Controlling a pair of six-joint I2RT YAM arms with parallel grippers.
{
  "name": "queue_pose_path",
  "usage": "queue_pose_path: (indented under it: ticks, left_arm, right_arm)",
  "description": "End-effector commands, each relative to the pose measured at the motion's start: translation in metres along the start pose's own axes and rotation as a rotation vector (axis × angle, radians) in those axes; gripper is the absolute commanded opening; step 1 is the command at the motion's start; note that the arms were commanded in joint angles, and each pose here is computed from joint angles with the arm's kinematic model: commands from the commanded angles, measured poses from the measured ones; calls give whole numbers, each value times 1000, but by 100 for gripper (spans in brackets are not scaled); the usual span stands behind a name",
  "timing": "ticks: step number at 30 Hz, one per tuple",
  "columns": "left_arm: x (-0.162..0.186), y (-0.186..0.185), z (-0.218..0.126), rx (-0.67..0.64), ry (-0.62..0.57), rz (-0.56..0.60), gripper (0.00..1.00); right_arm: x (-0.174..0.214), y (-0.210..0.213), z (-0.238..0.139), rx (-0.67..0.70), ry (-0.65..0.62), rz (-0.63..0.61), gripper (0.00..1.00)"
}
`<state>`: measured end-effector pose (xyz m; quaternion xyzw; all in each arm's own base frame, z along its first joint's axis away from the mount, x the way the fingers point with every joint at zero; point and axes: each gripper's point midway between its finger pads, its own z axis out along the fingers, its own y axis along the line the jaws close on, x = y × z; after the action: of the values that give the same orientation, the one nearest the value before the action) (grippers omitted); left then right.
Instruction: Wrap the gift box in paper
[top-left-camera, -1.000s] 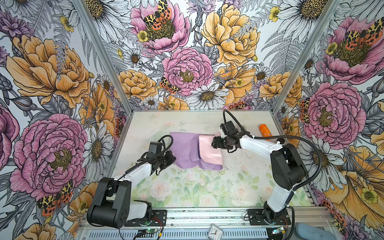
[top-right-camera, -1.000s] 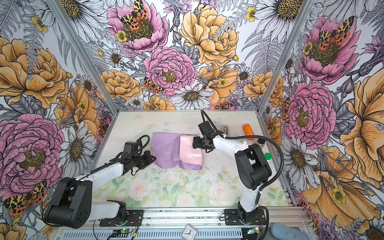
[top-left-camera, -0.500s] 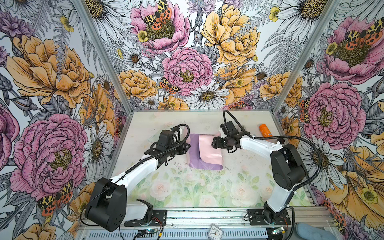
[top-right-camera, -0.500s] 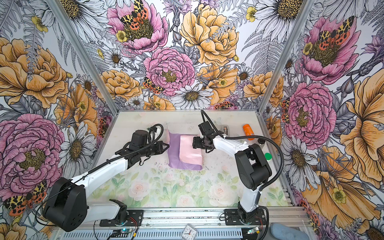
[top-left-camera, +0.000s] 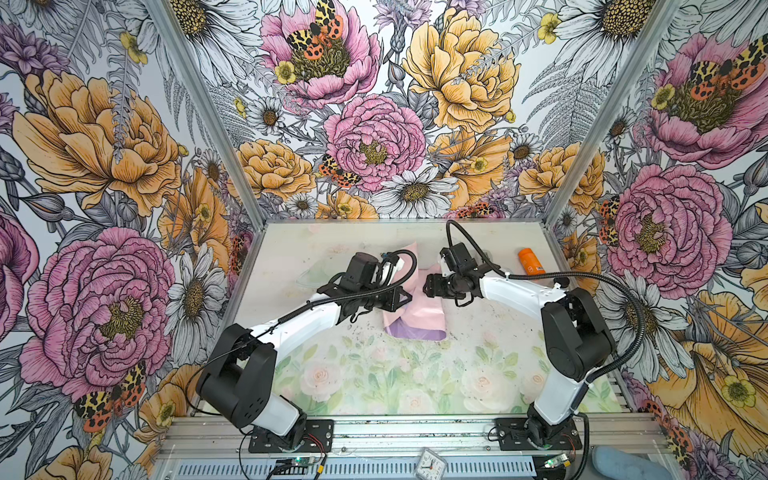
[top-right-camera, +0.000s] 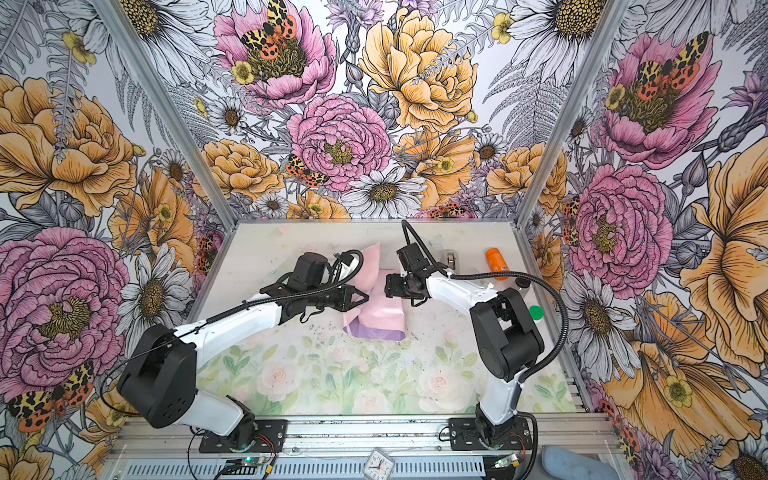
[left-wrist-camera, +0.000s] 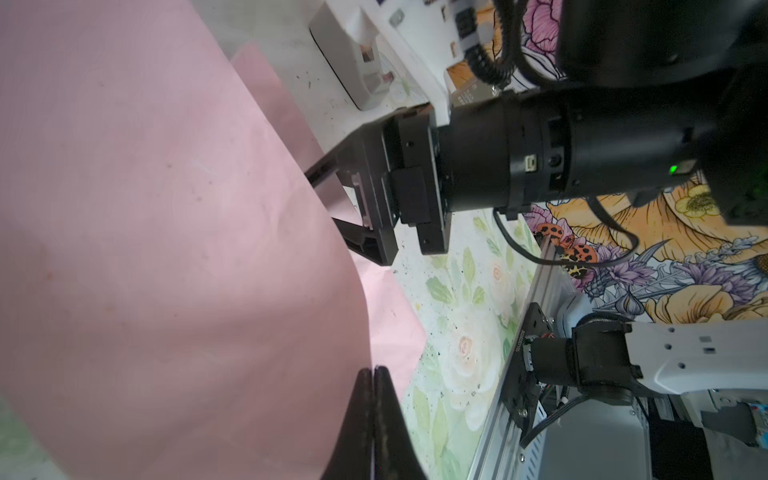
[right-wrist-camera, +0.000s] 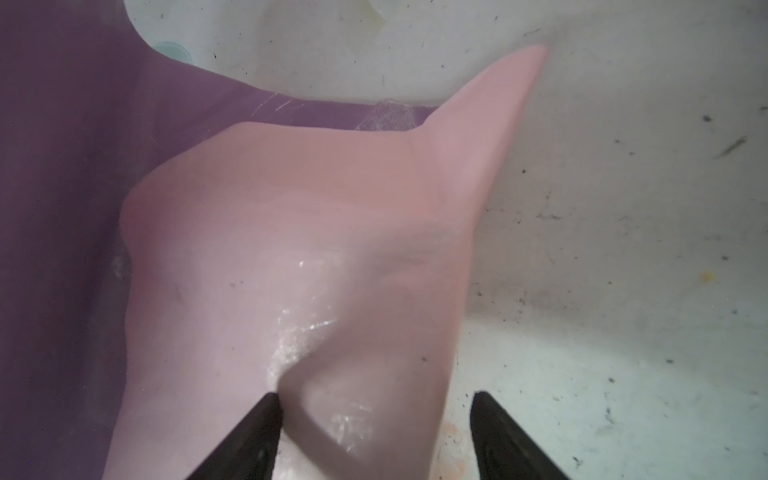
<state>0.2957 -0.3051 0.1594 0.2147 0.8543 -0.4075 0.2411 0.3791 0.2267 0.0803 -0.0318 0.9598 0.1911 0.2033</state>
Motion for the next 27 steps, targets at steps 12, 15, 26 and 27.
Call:
queue_pose_path:
  ticks: [12, 15, 26, 27]
  left_arm:
    - [36, 10, 32, -4, 185, 10, 0]
    - [36, 10, 34, -2, 195, 9, 0]
    - [38, 7, 40, 5, 215, 22, 0]
    - [37, 6, 40, 6, 214, 24, 0]
  right_arm:
    - [-4, 19, -30, -159, -58, 43, 77]
    - [-7, 20, -39, -192, -86, 64, 78]
    - [-15, 20, -46, -290, -116, 130, 82]
    - [-15, 17, -43, -279, -114, 134, 82]
